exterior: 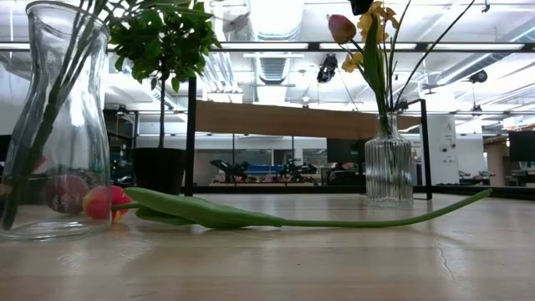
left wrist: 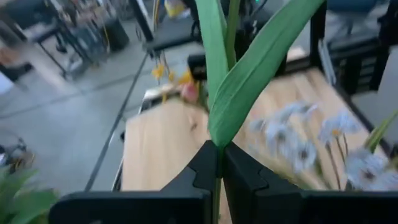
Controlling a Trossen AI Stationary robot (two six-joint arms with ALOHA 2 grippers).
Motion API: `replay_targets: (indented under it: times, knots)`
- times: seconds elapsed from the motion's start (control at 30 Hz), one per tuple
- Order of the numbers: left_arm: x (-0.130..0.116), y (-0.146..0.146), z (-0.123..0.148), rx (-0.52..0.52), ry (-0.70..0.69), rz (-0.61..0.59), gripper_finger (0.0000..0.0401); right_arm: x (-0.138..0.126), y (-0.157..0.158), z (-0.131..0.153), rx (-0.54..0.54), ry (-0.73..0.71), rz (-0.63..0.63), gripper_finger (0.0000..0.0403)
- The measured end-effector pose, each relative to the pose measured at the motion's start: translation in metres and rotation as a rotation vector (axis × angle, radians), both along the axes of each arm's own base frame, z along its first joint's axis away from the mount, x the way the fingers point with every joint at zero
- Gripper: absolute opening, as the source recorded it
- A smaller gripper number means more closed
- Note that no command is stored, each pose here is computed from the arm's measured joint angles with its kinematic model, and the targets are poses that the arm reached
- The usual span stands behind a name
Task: Pick and place flowers into a vace then onto a shelf
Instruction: Put the red flower into the bottom transparent vase
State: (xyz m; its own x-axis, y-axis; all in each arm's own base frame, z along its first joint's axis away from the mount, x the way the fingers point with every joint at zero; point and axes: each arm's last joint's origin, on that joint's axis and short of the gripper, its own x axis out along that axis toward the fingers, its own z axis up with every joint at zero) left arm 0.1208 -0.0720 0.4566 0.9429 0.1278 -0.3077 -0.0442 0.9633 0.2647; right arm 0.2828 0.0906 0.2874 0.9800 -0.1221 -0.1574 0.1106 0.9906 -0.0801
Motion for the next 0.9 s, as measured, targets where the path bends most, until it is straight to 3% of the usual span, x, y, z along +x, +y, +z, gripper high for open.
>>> replay_targets:
  times: [0.23,0.63,0.73,0.9]
  knots:
    - [0.015,-0.012,-0.04,-0.076,-0.186,-0.018,0.0,0.0,0.0,0.0,0.0,0.0,0.001,0.0199]
    - [0.017,-0.019,-0.12,-0.394,-0.534,-0.194,0.0,0.0,0.0,0.0,0.019,-0.002,-0.002,0.0199]
    - [0.015,-0.018,-0.134,-0.406,-0.548,-0.208,0.0,0.0,0.0,0.0,0.019,-0.003,-0.002,0.0199]
    - [0.012,-0.016,-0.135,-0.443,-0.558,-0.227,0.0,0.0,0.0,0.001,0.023,-0.005,-0.002,0.0199]
